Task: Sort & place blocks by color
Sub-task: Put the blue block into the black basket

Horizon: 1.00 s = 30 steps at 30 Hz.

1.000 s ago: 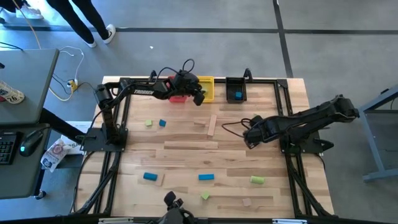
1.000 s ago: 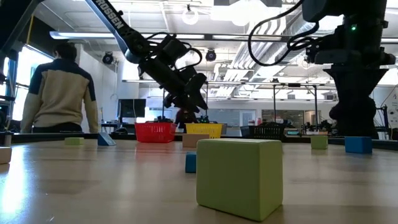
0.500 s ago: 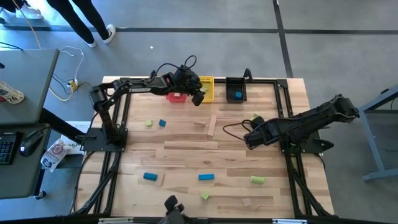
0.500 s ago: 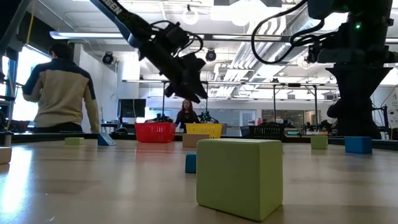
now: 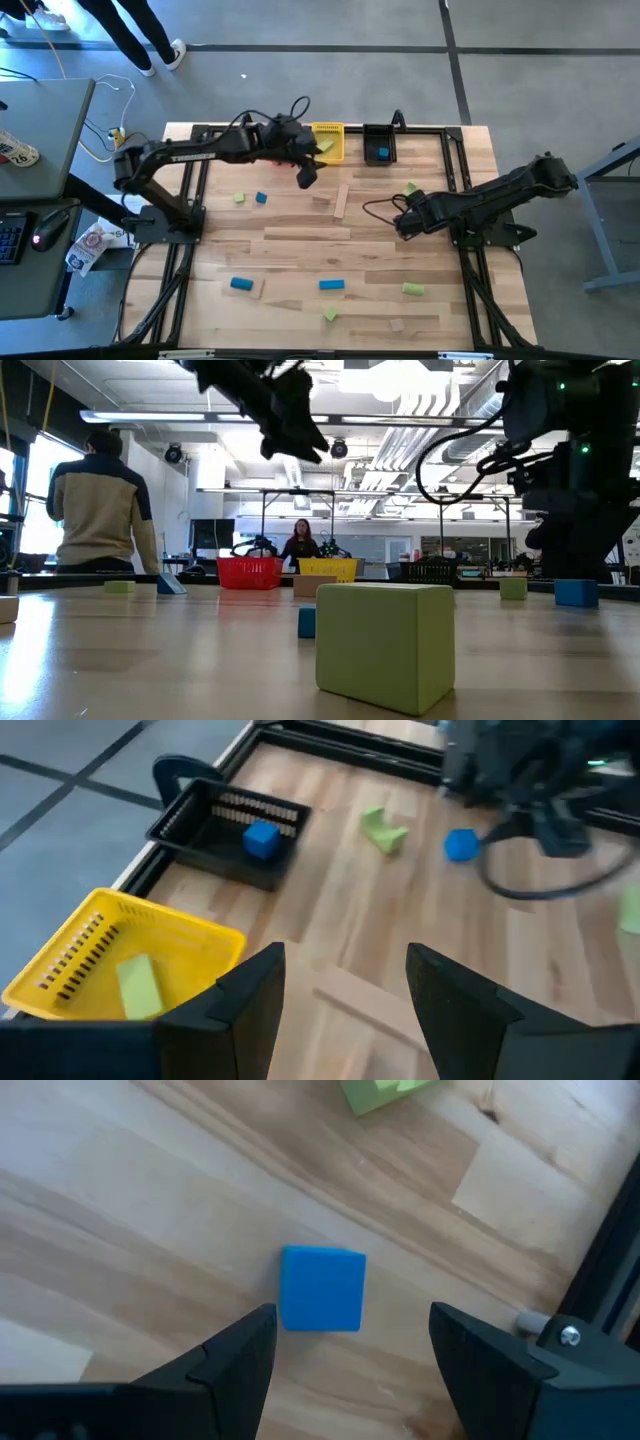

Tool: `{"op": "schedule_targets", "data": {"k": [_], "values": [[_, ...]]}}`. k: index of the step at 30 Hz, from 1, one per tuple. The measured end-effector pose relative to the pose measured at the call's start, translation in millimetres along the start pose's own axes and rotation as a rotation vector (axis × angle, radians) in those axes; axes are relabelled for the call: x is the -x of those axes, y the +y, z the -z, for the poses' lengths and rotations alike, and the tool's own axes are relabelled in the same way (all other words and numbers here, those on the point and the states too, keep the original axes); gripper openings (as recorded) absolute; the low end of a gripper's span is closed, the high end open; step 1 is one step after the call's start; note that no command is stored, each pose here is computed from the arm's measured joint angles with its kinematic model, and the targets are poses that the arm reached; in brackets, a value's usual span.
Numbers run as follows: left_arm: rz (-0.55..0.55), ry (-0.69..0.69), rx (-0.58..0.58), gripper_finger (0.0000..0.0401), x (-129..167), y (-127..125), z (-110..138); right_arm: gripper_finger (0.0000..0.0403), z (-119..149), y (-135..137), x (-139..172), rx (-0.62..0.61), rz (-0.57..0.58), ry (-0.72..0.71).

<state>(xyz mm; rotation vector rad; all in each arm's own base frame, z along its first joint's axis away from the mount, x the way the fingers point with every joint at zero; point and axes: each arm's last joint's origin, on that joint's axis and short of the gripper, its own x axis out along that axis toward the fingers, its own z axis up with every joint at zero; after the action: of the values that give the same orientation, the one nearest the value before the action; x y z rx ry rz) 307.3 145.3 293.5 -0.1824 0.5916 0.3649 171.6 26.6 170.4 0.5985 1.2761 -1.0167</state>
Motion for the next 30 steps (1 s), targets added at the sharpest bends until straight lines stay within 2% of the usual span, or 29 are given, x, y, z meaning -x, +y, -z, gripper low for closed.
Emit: {"op": "schedule_targets", "data": {"k": [7,13,17,22,30], "values": [[0.050,0.012,-0.014,0.0195,25,-22,-2,0.0249,1,-2,-15,-0.001,-0.020,-0.010],[0.065,0.085,-0.033,0.0195,29,-36,6,0.0245,6,-3,-38,-0.019,-0.086,-0.031],[0.045,0.129,-0.050,0.0195,23,-43,12,0.0205,7,-4,-42,-0.032,-0.105,-0.041],[0.013,0.169,-0.070,0.0195,17,-49,17,0.0111,7,-3,-42,-0.035,-0.112,-0.040],[0.001,0.271,-0.096,0.0195,7,-56,30,0.0107,-4,10,-27,0.026,-0.179,-0.099]]}}
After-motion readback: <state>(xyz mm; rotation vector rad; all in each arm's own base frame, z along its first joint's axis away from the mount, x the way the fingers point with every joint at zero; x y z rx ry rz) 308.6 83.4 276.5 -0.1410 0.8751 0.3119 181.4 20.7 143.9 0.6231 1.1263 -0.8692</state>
